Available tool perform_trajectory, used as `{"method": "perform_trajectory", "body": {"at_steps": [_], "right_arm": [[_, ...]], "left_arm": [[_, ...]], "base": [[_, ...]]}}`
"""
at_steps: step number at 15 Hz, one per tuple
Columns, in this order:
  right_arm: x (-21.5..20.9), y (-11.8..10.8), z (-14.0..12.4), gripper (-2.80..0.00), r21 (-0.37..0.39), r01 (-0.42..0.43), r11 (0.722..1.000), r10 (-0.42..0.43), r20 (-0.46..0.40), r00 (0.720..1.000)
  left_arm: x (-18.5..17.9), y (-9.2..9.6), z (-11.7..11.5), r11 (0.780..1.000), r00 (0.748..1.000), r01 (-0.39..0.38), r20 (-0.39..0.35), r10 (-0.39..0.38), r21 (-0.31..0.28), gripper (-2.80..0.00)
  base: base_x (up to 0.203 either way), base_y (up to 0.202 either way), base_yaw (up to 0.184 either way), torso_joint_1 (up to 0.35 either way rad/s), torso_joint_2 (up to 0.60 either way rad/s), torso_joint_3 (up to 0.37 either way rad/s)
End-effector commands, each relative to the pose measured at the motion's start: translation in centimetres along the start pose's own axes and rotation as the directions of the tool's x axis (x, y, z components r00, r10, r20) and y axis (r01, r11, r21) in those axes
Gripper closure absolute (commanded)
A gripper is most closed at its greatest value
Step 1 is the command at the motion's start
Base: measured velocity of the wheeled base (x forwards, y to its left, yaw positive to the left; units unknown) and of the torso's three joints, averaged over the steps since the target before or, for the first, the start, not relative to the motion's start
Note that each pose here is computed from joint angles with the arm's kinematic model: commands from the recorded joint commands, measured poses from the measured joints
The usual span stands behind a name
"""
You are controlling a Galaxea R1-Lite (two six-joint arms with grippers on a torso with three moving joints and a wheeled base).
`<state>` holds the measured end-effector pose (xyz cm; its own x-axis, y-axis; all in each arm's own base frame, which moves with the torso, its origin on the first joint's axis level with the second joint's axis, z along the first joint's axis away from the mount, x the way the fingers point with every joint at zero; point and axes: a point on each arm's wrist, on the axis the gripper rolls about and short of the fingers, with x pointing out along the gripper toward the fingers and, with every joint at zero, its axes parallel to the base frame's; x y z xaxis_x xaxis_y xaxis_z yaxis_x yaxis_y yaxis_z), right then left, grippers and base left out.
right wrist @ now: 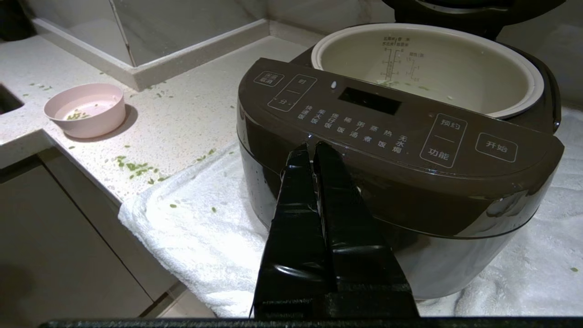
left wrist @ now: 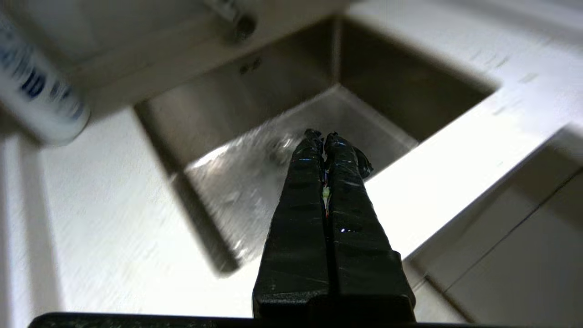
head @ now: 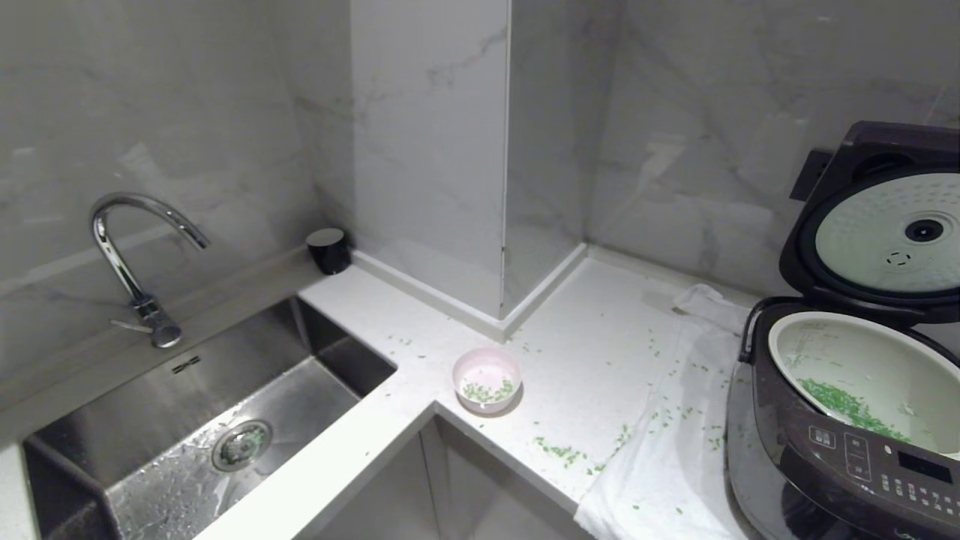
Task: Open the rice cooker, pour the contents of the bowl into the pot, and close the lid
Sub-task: Pick up the bowl on the table
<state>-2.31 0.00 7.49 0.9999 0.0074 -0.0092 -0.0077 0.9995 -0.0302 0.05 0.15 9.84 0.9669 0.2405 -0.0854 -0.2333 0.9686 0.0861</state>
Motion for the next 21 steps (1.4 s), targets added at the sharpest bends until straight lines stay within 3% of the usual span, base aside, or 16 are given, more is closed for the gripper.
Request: {"method": "perform_trajectory", "body": {"at_steps": [1,2,3,7,11,12,16,17,18,21], "right_arm": [[0.0,0.0,0.0,0.00,0.000,0.000,1.000,0.000,-0.001,1.000],[0.0,0.0,0.0,0.00,0.000,0.000,1.000,0.000,-0.001,1.000],[0.0,0.0,0.0,0.00,0.000,0.000,1.000,0.000,-0.001,1.000],[0.0,0.0,0.0,0.00,0.000,0.000,1.000,0.000,-0.001,1.000],[0.0,0.0,0.0,0.00,0.000,0.000,1.000,0.000,-0.001,1.000],[0.0,0.0,0.0,0.00,0.000,0.000,1.000,0.000,-0.001,1.000],[0.0,0.0,0.0,0.00,0.000,0.000,1.000,0.000,-0.001,1.000],[0.0,0.0,0.0,0.00,0.000,0.000,1.000,0.000,-0.001,1.000],[0.0,0.0,0.0,0.00,0.000,0.000,1.000,0.000,-0.001,1.000],[0.0,0.0,0.0,0.00,0.000,0.000,1.000,0.000,-0.001,1.000]], "left_arm": [[0.1,-0.5,-0.2,0.974,0.974,0.227,0.028,-0.226,-0.010,0.00],[0.0,-0.8,-0.1,0.945,0.945,0.326,0.043,-0.325,-0.006,0.00],[0.0,-0.8,-0.1,0.934,0.933,0.357,0.052,-0.357,-0.005,0.00],[-0.1,-0.9,0.0,0.923,0.921,0.385,0.061,-0.384,0.000,0.00],[-0.4,-0.7,1.1,0.842,0.837,0.540,0.091,-0.539,0.022,0.00],[-0.5,-0.6,1.2,0.841,0.836,0.541,0.094,-0.541,0.026,0.00],[-2.2,-0.2,-0.7,0.883,0.858,0.467,0.216,-0.465,0.047,0.00],[-2.5,-0.1,-1.1,0.905,0.881,0.422,0.217,-0.421,0.043,0.00],[-2.5,0.1,-1.4,0.939,0.920,0.341,0.193,-0.341,0.033,0.00],[-2.3,0.2,-2.0,0.962,0.952,0.267,0.142,-0.272,0.057,0.00]], "base": [[0.000,0.000,0.000,0.000,0.00,0.000],[0.000,0.000,0.000,0.000,0.00,0.000],[0.000,0.000,0.000,0.000,0.00,0.000],[0.000,0.000,0.000,0.000,0.00,0.000],[0.000,0.000,0.000,0.000,0.00,0.000],[0.000,0.000,0.000,0.000,0.00,0.000],[0.000,0.000,0.000,0.000,0.00,0.000],[0.000,0.000,0.000,0.000,0.00,0.000],[0.000,0.000,0.000,0.000,0.00,0.000],[0.000,0.000,0.000,0.000,0.00,0.000]]}}
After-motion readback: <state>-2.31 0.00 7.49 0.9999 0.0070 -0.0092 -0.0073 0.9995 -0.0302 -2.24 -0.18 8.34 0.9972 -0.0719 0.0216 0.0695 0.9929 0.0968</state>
